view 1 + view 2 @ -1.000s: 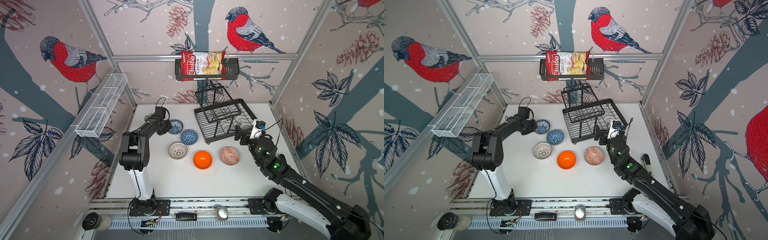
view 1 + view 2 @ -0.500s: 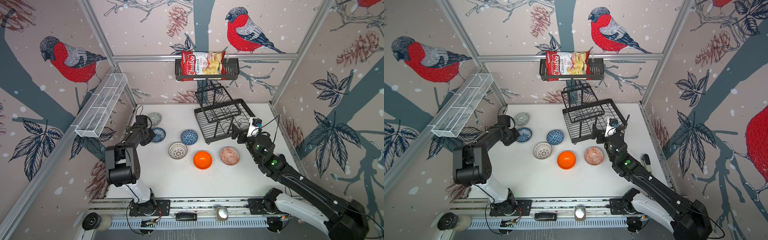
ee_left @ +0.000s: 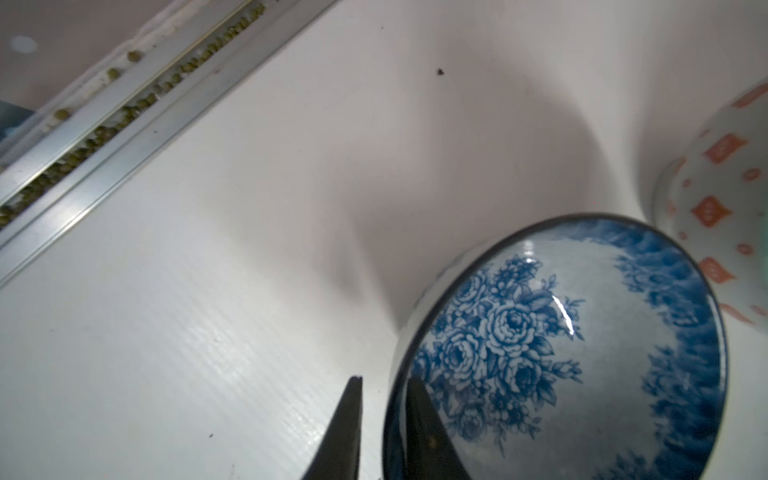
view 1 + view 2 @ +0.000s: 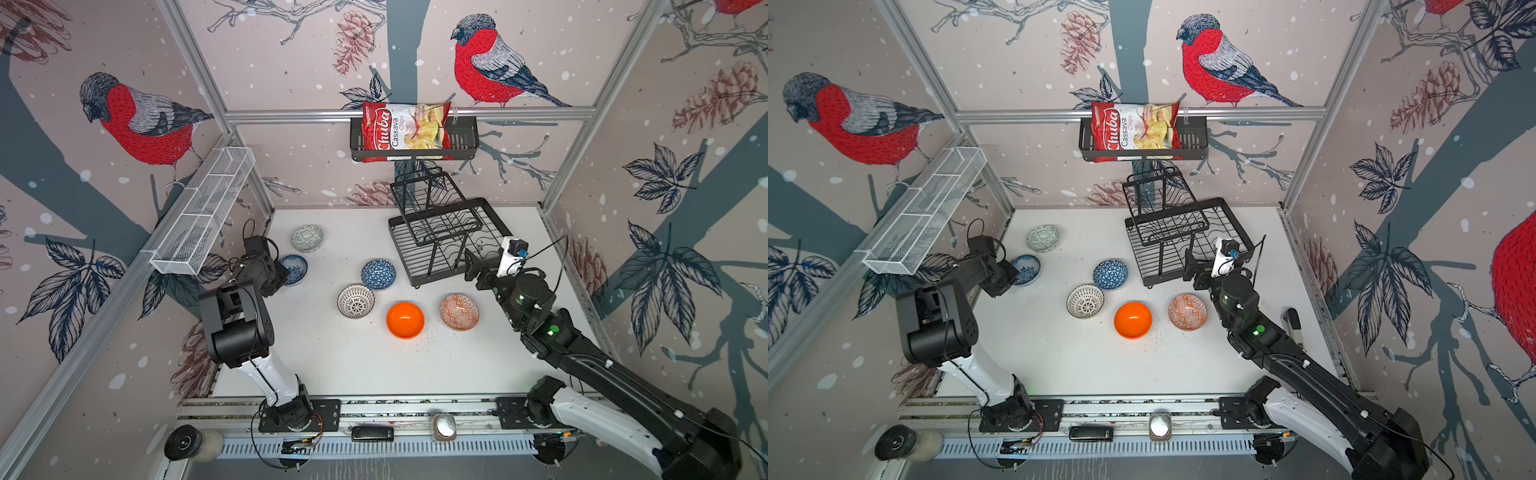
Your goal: Load the bowls into the dish rack
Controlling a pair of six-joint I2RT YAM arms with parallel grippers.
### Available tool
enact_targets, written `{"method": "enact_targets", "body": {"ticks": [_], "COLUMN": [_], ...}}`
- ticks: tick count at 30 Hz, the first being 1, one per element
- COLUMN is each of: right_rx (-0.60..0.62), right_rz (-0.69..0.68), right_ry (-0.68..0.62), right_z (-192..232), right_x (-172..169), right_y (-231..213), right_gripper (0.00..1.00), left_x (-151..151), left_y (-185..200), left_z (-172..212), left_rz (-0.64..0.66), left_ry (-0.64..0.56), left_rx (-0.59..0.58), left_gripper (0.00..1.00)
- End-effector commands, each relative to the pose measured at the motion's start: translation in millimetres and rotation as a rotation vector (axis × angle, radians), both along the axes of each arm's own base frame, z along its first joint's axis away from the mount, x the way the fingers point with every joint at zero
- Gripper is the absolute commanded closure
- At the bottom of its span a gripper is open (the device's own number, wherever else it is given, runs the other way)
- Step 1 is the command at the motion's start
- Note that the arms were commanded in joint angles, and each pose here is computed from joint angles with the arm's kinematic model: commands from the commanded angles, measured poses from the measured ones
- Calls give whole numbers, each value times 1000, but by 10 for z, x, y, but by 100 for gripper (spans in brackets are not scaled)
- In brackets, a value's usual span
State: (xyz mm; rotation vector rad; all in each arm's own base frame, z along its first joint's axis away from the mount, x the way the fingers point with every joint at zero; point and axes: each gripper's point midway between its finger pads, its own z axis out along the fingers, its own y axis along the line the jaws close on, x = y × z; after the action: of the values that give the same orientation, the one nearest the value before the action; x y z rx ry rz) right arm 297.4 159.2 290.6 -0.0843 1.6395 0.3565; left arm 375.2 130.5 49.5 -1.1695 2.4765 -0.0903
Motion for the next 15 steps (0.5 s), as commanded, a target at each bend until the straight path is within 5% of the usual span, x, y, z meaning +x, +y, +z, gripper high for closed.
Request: {"method": "enact_targets", "body": {"ticks": [1,3,6,15], "right_rx": [9,5,6,-5], "right_rz": [-8,-8,-7,-15], "right_ry": [-27,-24,-25,-12], "right_z": [79,78,84,46], "right_x": [16,25,33,51], "right_y": [-4,5,13,13], "right_gripper": [1,0,1,1], "left_x": [-68,-54,-41,61], "left_y": [15,-9,-31,-539], "left_z": [33,87,207,821], "left_rz": [-7,-13,-23,-246], "left_ry": [18,-4,-40,-204], "left_rx": [17,8,10,57], "left_gripper": [47,17,4,3]}}
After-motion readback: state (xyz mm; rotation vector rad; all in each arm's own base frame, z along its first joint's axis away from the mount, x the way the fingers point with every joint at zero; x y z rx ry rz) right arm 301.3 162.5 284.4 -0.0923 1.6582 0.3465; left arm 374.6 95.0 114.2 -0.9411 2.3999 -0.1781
